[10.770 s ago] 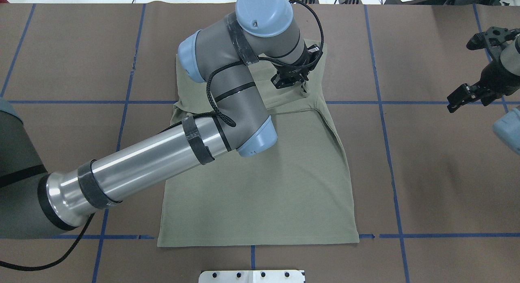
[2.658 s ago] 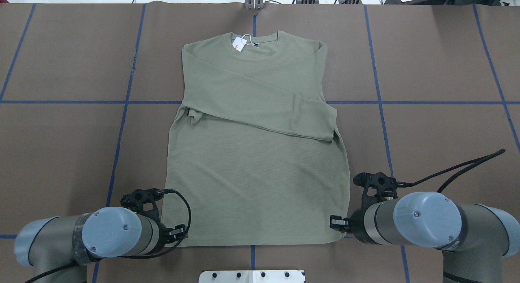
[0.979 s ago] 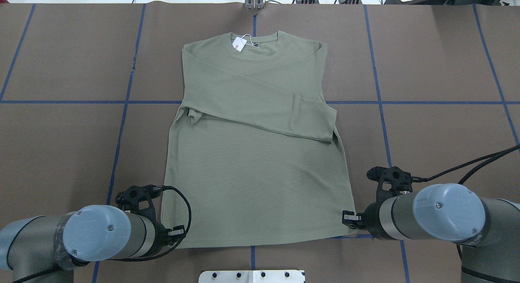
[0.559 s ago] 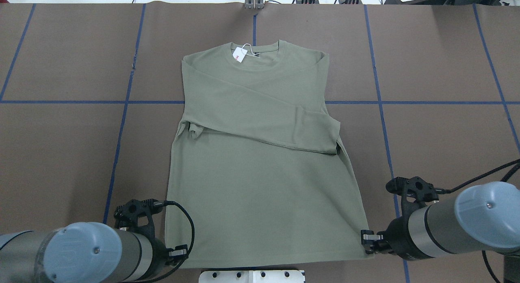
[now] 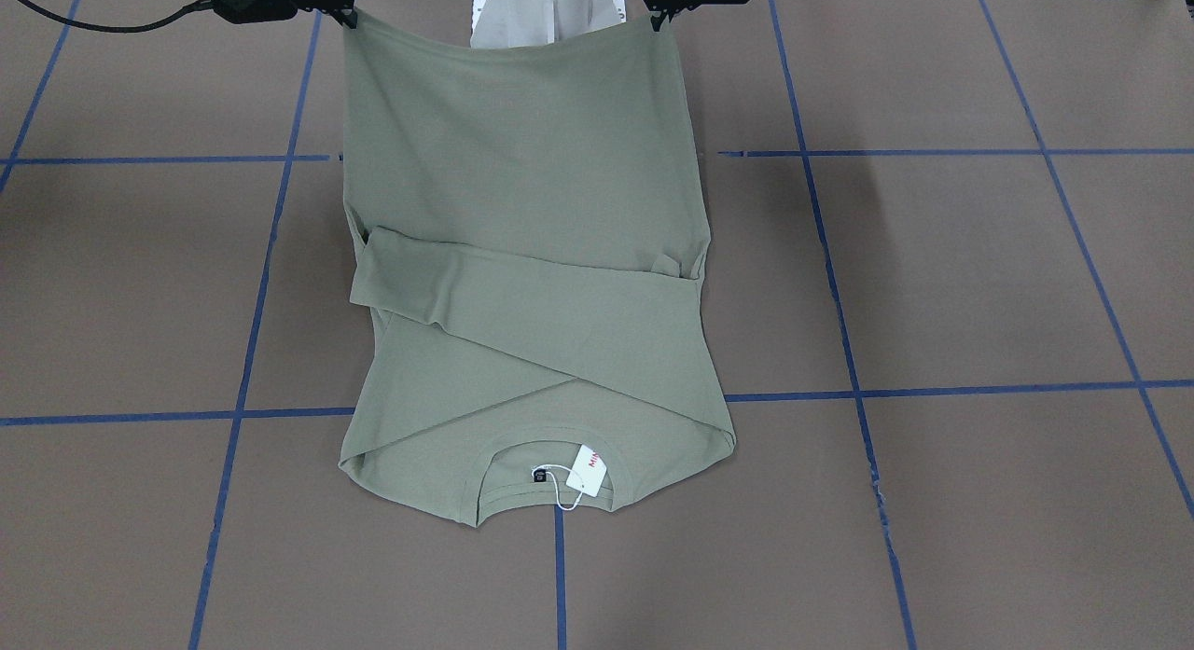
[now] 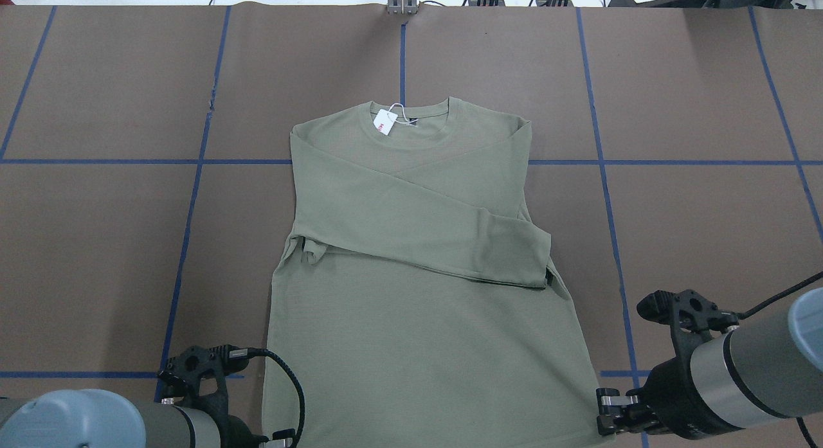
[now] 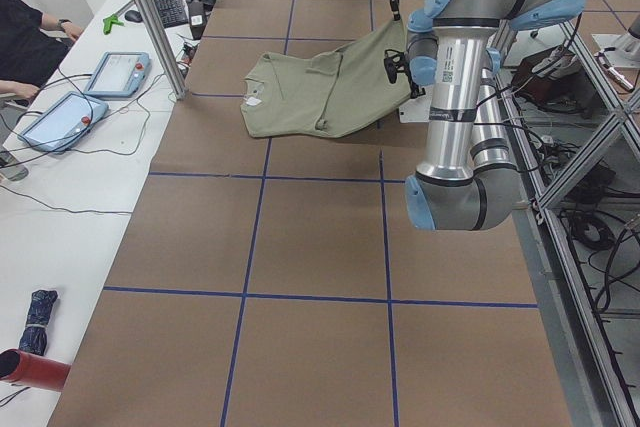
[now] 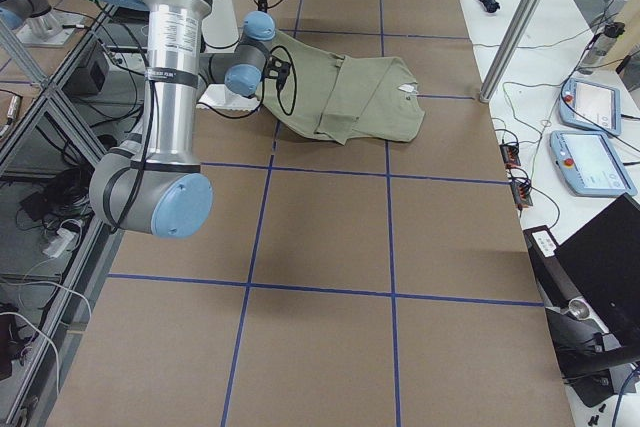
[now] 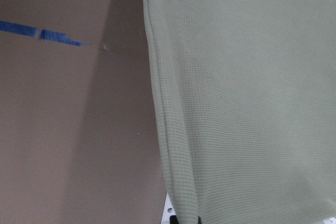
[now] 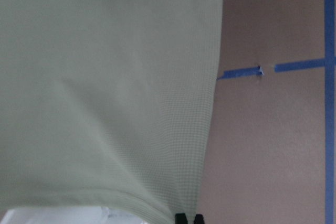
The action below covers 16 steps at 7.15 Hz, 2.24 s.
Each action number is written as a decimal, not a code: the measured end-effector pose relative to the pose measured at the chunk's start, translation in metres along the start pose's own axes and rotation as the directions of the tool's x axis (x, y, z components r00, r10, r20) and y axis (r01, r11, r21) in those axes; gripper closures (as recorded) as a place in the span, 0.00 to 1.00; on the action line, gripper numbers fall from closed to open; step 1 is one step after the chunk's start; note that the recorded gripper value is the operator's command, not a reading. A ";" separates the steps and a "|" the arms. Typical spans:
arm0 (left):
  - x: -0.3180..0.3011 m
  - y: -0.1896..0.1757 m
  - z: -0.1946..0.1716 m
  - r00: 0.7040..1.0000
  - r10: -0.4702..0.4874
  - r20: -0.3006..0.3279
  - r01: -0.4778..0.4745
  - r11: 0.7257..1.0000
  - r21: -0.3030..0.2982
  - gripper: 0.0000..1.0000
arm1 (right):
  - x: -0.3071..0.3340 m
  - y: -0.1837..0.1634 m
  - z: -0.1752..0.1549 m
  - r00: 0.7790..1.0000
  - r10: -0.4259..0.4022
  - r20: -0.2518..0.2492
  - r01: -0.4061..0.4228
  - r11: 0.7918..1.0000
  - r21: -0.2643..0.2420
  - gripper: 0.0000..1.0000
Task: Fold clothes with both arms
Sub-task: 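Lift the hem with both grippers and fold it toward the collar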
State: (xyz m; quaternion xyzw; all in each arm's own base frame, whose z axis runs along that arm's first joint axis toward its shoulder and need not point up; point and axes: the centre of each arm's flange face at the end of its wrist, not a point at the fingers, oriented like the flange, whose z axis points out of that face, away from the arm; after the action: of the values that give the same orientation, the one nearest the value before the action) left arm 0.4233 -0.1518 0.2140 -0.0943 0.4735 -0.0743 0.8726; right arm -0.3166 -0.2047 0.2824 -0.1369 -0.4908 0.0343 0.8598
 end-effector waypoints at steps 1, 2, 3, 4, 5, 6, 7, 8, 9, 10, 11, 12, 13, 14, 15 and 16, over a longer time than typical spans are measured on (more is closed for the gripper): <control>0.003 -0.029 -0.010 1.000 -0.008 -0.015 0.009 0.998 0.054 1.00 | -0.011 -0.027 -0.010 0.999 0.023 0.040 -0.025 0.998 0.063 1.00; 0.006 -0.067 -0.025 1.000 -0.001 -0.030 0.004 0.993 0.116 1.00 | -0.022 -0.061 -0.020 0.996 0.046 0.076 -0.056 0.990 0.132 1.00; 0.011 -0.113 -0.039 0.999 0.011 -0.034 -0.005 0.986 0.167 1.00 | -0.032 -0.099 -0.030 0.993 0.061 0.103 -0.081 0.976 0.200 1.00; 0.019 -0.160 -0.050 0.999 0.019 -0.031 -0.012 0.978 0.210 1.00 | -0.039 -0.136 -0.041 0.991 0.060 0.118 -0.089 0.961 0.262 1.00; 0.027 -0.202 -0.054 1.000 0.020 -0.019 -0.014 0.968 0.251 1.00 | -0.049 -0.173 -0.053 0.991 0.053 0.127 -0.091 0.943 0.320 1.00; 0.033 -0.236 -0.058 1.000 0.020 -0.005 -0.018 0.958 0.286 1.00 | -0.061 -0.211 -0.063 0.990 0.056 0.132 -0.101 0.925 0.366 1.00; 0.037 -0.266 -0.059 1.000 0.019 0.001 -0.018 0.948 0.317 1.00 | -0.076 -0.250 -0.070 0.989 0.066 0.131 -0.114 0.908 0.403 1.00; 0.039 -0.294 -0.056 1.000 0.016 -0.001 -0.015 0.939 0.344 1.00 | -0.085 -0.284 -0.075 0.990 0.075 0.118 -0.119 0.895 0.430 1.00; 0.037 -0.325 -0.046 1.000 0.014 -0.011 -0.009 0.930 0.367 1.00 | -0.088 -0.314 -0.074 0.992 0.080 0.093 -0.114 0.888 0.446 1.00; 0.033 -0.354 -0.030 1.000 0.015 -0.024 -0.005 0.923 0.385 1.00 | -0.096 -0.343 -0.068 0.993 0.095 0.067 -0.115 0.885 0.451 1.00; 0.034 -0.381 -0.016 0.999 0.013 -0.033 0.001 0.917 0.400 1.00 | -0.104 -0.371 -0.059 0.992 0.119 0.042 -0.125 0.884 0.450 1.00; 0.035 -0.408 -0.001 0.999 0.007 -0.037 0.009 0.912 0.411 1.00 | -0.102 -0.396 -0.050 0.989 0.147 0.014 -0.137 0.883 0.449 1.00; 0.030 -0.431 0.012 0.999 0.000 -0.039 0.016 0.907 0.421 1.00 | -0.092 -0.415 -0.044 0.985 0.172 -0.012 -0.149 0.881 0.449 1.00; 0.022 -0.447 0.022 0.999 -0.007 -0.038 0.022 0.903 0.429 1.00 | -0.083 -0.426 -0.041 0.982 0.189 -0.028 -0.156 0.880 0.449 1.00; 0.015 -0.458 0.030 0.999 -0.015 -0.033 0.028 0.901 0.434 1.00 | -0.079 -0.431 -0.038 0.980 0.197 -0.036 -0.160 0.879 0.449 1.00; 0.014 -0.463 0.033 0.999 -0.019 -0.031 0.030 0.899 0.436 1.00 | -0.078 -0.433 -0.037 0.979 0.200 -0.040 -0.162 0.879 0.448 1.00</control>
State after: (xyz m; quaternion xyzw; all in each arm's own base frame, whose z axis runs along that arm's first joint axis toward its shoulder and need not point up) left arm 0.4401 -0.6015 0.3295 0.0986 0.4549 -0.1906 0.8643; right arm -0.3573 -0.6433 0.3160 0.0155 -0.4182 0.2194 0.8813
